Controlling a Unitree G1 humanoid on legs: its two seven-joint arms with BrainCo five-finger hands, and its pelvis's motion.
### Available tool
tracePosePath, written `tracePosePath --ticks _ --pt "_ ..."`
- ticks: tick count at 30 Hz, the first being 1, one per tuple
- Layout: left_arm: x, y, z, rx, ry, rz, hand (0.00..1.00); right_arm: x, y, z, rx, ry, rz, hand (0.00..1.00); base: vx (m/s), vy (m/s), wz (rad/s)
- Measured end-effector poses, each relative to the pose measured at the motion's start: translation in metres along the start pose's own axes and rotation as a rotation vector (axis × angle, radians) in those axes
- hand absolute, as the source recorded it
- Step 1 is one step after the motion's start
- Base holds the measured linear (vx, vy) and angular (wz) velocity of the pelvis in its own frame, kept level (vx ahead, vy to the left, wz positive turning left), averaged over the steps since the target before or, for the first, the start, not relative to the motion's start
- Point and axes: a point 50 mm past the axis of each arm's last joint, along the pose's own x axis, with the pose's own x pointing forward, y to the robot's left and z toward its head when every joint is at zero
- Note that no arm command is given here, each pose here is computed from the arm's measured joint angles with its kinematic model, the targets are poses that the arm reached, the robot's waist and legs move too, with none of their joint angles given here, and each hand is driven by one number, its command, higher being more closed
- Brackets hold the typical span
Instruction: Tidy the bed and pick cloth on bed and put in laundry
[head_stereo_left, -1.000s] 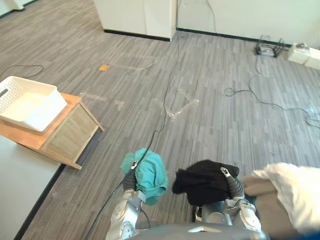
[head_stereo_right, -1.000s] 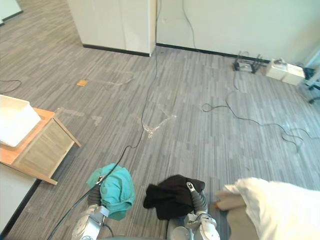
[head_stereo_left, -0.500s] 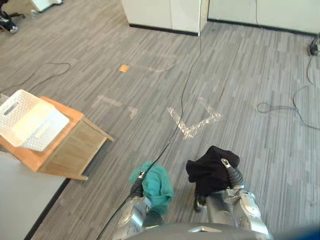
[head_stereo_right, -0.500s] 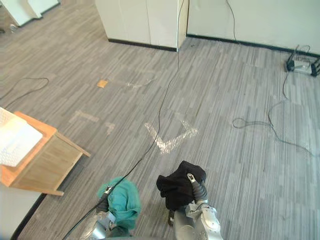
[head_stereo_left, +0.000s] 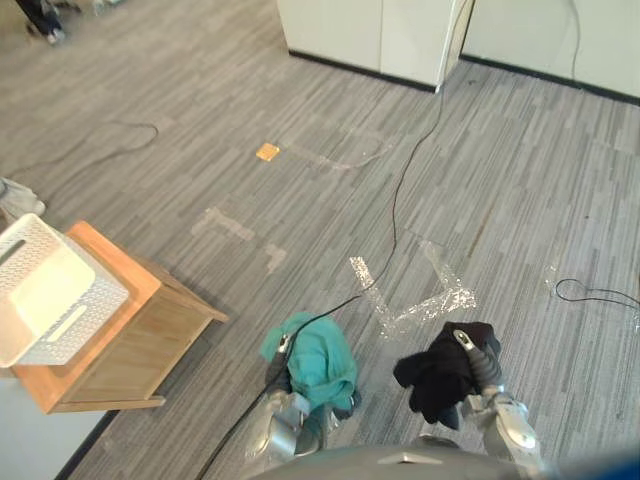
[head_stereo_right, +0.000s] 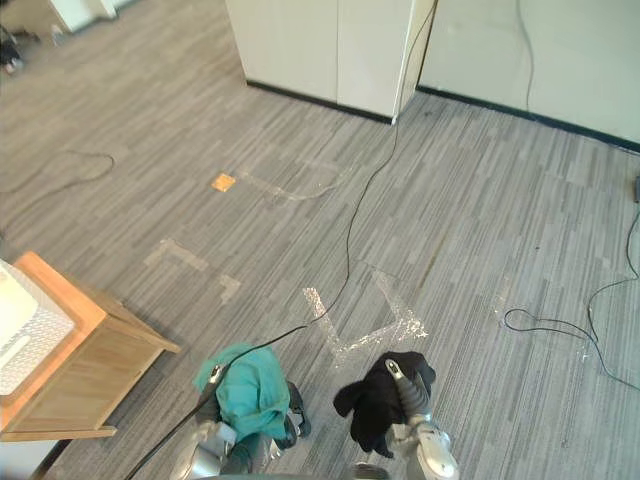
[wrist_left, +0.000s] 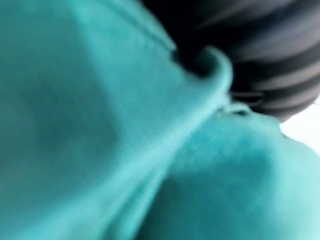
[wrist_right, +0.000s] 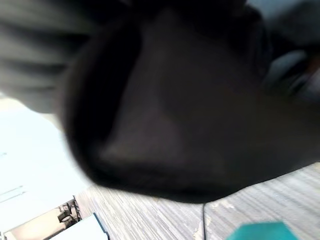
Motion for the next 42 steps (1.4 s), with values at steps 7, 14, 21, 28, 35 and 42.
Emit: tracePosePath --ticks 7,14,21,28,35,42 --pt "0.0 0.006 0.009 0.069 -0.012 0.026 1.0 -0.015 0.0 -0.018 -0.021 0.043 0.015 1.0 0.55 0.096 1.04" --pt "0.012 0.006 0.018 0.115 -0.021 0.013 1.0 -0.027 -0.003 -0.025 -0.025 0.041 -0.027 1.0 0.62 -0.279 1.51" --pt "-0.013 0.035 -0.007 -0.014 0.049 0.159 1.0 -0.009 -0.004 -0.006 -0.088 -0.011 0.021 1.0 0.49 -0.44 0.63" --pt "-0.019 0.043 -0.001 -0.067 0.022 0.148 1.0 -0.007 -0.01 -0.004 -0.089 -0.027 0.014 1.0 0.33 -0.265 0.75" --pt "-0.019 0.03 -0.003 -0.115 -0.005 0.131 1.0 -0.011 -0.017 0.0 -0.133 -0.035 0.018 1.0 0.4 -0.043 0.79" --pt "-0.017 0.041 0.003 -0.065 0.005 0.152 1.0 0.005 0.01 0.013 -0.138 -0.079 0.104 1.0 0.44 0.119 0.65"
